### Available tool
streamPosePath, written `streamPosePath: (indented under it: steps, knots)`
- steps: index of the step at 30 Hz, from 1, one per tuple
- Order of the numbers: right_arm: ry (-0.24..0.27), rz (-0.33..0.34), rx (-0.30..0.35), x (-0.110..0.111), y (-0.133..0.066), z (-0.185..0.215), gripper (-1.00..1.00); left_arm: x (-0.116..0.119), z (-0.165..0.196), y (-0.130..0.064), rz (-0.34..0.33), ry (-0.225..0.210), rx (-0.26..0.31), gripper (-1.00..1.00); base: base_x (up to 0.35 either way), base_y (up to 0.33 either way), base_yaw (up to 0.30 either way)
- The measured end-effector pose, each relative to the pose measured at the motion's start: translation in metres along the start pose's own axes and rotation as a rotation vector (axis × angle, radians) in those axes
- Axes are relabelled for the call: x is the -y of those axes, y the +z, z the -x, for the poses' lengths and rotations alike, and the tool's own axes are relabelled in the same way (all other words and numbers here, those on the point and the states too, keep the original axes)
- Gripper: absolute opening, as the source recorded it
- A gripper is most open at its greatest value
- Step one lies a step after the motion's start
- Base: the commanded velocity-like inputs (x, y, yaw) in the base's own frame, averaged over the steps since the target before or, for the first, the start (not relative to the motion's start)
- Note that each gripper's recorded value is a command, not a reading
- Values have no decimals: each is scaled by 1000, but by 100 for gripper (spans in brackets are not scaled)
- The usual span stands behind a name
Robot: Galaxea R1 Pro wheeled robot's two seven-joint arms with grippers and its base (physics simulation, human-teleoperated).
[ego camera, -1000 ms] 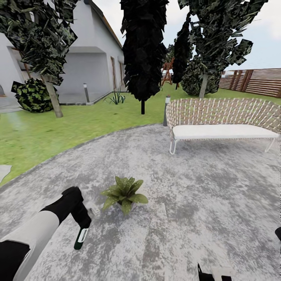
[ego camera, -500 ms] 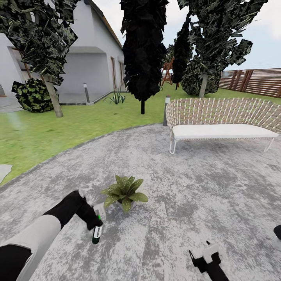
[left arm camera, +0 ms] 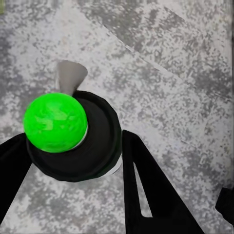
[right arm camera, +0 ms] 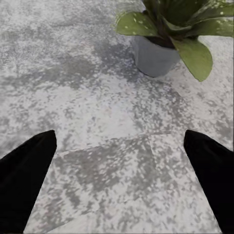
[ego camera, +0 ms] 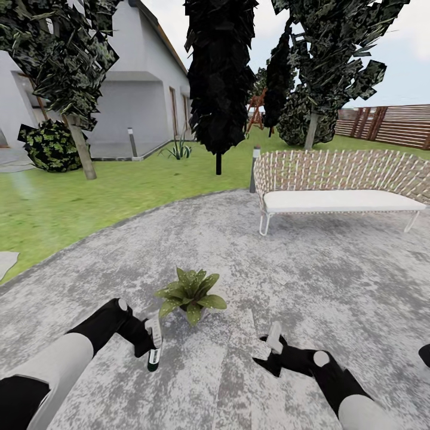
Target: Pick up the pesticide atomizer in the garden and spray insectifuge to fully cover both potted plants in the garden.
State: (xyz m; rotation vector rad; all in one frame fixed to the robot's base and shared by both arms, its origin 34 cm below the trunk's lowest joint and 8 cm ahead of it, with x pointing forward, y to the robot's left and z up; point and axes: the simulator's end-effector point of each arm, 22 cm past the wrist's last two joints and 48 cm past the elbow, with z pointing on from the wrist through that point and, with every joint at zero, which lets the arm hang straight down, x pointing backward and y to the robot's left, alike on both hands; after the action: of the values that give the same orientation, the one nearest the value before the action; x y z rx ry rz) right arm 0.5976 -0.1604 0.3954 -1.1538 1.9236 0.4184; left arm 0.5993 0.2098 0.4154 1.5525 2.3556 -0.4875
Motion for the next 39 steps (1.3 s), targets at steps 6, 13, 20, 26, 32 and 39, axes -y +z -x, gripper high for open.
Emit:
streamPosePath:
  steps: [6,13,20,26,32,39]
  knots:
    - [-99,152,55,-63,41,54,-100,25,1,20,-60,44,11,-100,0,0,0]
    - [-110,307,130,-118,58,100,-100,52,-12,41,-109,97,-45,-100,0,0,0]
    - [-115,359,130,-129,54,101,-100,65,13,50,-132,171,5,-100,0,0,0]
    - [-122,352,134,-126,54,103,-100,90,24,65,-174,208,33,-100,0,0,0]
    - [-123,351,135,-126,54,104,-100,103,28,74,-196,224,30,-100,0,0,0]
    - [-122,358,147,-131,57,111,-100,114,42,82,-206,259,31,-100,0,0,0]
